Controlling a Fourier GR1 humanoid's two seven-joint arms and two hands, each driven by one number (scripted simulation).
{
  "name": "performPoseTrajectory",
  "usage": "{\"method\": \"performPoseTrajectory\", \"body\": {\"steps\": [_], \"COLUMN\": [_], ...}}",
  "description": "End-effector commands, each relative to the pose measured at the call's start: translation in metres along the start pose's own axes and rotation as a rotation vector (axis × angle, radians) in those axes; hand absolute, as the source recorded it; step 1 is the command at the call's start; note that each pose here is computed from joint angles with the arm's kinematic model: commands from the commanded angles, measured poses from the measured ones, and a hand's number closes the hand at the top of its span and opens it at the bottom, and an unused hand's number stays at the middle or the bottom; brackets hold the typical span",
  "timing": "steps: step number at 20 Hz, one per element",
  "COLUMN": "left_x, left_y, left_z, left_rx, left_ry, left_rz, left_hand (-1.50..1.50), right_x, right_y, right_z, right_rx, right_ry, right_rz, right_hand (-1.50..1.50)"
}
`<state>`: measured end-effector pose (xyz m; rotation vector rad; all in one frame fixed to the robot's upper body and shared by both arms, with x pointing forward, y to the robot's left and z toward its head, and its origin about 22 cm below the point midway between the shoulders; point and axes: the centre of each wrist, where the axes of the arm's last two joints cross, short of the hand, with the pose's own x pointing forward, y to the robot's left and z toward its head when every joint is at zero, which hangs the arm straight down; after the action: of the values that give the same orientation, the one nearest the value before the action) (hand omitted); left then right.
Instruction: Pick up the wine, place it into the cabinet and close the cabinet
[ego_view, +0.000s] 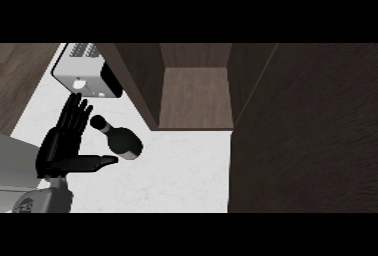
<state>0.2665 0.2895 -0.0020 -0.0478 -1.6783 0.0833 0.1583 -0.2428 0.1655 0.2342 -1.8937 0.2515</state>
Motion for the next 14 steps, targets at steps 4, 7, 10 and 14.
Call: {"method": "performPoseTrajectory", "body": {"steps": [4,7,10,14], "left_x": [-0.027,-0.034,-0.039,-0.073], "left_y": [0.013,0.013,0.023,0.033], "left_z": [-0.004,-0.008,-0.008,-0.005], "left_rx": [-0.010,-0.018,-0.023,-0.018], "left_ry": [0.034,0.038,0.050,0.071], "left_rz": [-0.013,-0.016,-0.009,0.032], "left_hand": [-1.50,-1.50,-1.50,-1.50], "right_x": [-0.002,0.006,0.027,0.008], "right_y": [0.014,0.013,-0.001,0.016], "right_z": [0.000,0.001,0.004,0.003], "right_rx": [0.004,0.002,0.027,-0.005], "right_ry": [-0.013,-0.016,-0.023,-0.004], "right_rz": [-0.024,-0.017,-0.016,-0.037], "right_hand": [-1.50,-1.50,-1.50,-1.50]}}
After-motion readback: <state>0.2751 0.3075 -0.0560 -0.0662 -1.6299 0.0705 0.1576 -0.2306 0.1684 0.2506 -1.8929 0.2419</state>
